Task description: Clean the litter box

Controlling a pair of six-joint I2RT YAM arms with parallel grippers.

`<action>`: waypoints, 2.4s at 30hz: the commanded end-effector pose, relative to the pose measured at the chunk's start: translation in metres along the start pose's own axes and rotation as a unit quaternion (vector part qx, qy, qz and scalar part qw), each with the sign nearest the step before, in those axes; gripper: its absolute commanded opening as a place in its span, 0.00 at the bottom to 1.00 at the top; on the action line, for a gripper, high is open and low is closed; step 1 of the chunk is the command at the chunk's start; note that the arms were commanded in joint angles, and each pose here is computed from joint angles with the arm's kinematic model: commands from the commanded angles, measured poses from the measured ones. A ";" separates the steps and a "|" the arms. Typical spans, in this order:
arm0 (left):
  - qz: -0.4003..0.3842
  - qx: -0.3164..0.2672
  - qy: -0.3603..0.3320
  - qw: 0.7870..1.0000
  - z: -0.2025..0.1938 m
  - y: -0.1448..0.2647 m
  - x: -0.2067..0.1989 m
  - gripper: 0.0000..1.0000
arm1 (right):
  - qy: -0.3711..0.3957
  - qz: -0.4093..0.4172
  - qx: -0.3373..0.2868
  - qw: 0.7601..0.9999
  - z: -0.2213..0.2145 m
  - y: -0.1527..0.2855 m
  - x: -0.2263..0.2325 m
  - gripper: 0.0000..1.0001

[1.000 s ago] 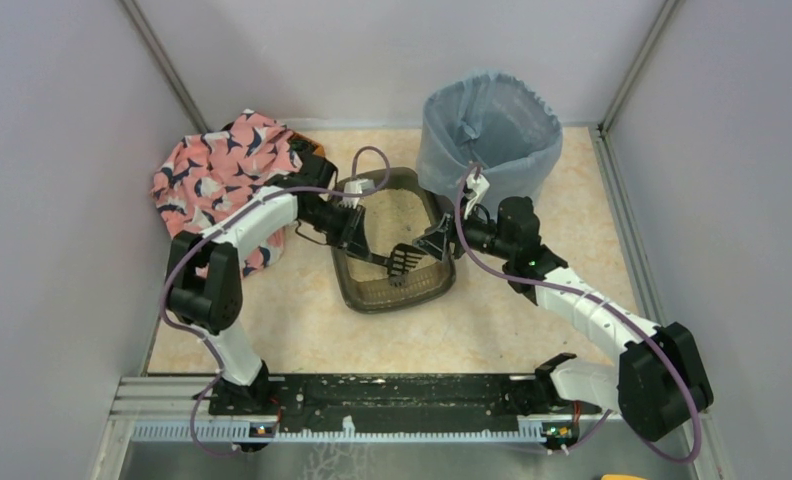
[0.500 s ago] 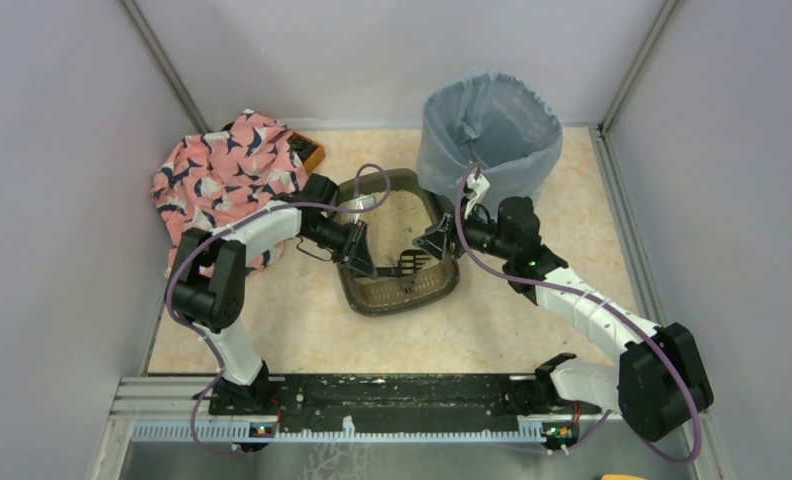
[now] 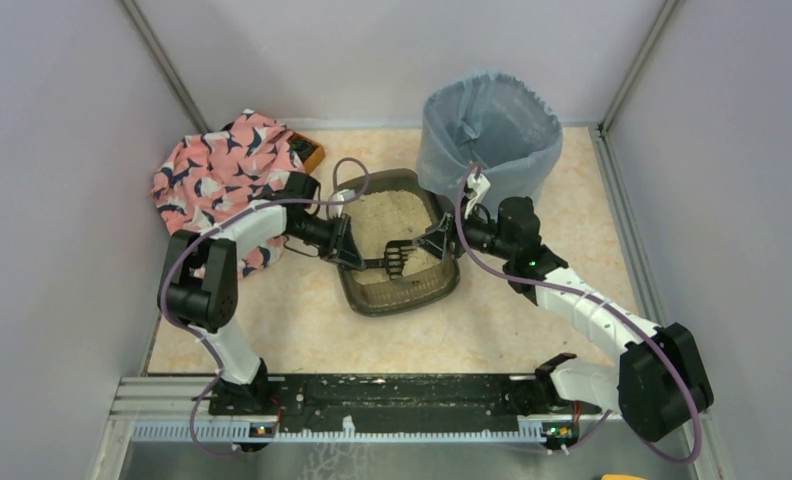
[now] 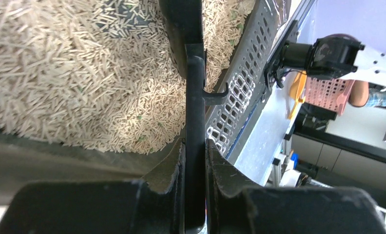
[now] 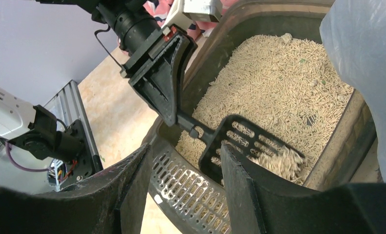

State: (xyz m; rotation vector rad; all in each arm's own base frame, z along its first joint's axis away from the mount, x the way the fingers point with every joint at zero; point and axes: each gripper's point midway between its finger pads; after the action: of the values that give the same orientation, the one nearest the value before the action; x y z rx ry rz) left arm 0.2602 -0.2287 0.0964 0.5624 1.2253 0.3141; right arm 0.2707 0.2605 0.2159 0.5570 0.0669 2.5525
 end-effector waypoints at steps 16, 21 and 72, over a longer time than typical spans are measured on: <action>-0.040 -0.121 0.030 0.991 0.043 0.058 0.001 0.00 | 0.028 0.008 -0.031 0.999 0.018 0.001 0.003 0.54; -0.071 -0.134 0.034 0.988 0.047 0.060 -0.006 0.00 | 0.027 0.011 -0.031 0.999 0.019 -0.001 0.003 0.54; -0.158 -0.276 0.129 0.939 0.005 0.087 0.009 0.00 | 0.017 0.023 -0.023 0.999 0.014 -0.003 0.006 0.54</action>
State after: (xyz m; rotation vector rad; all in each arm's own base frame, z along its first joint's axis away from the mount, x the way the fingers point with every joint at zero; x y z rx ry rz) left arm 0.2700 -0.1667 0.1343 -0.1419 1.4452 0.4159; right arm 0.2695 0.2630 0.2153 0.5609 0.0660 2.5721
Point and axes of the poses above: each gripper's point midway between its finger pads, its own y axis back along the fingers, its own x axis along the line the jaws close on, z = x × y, and after that the axes turned 3 degrees about y, right-handed
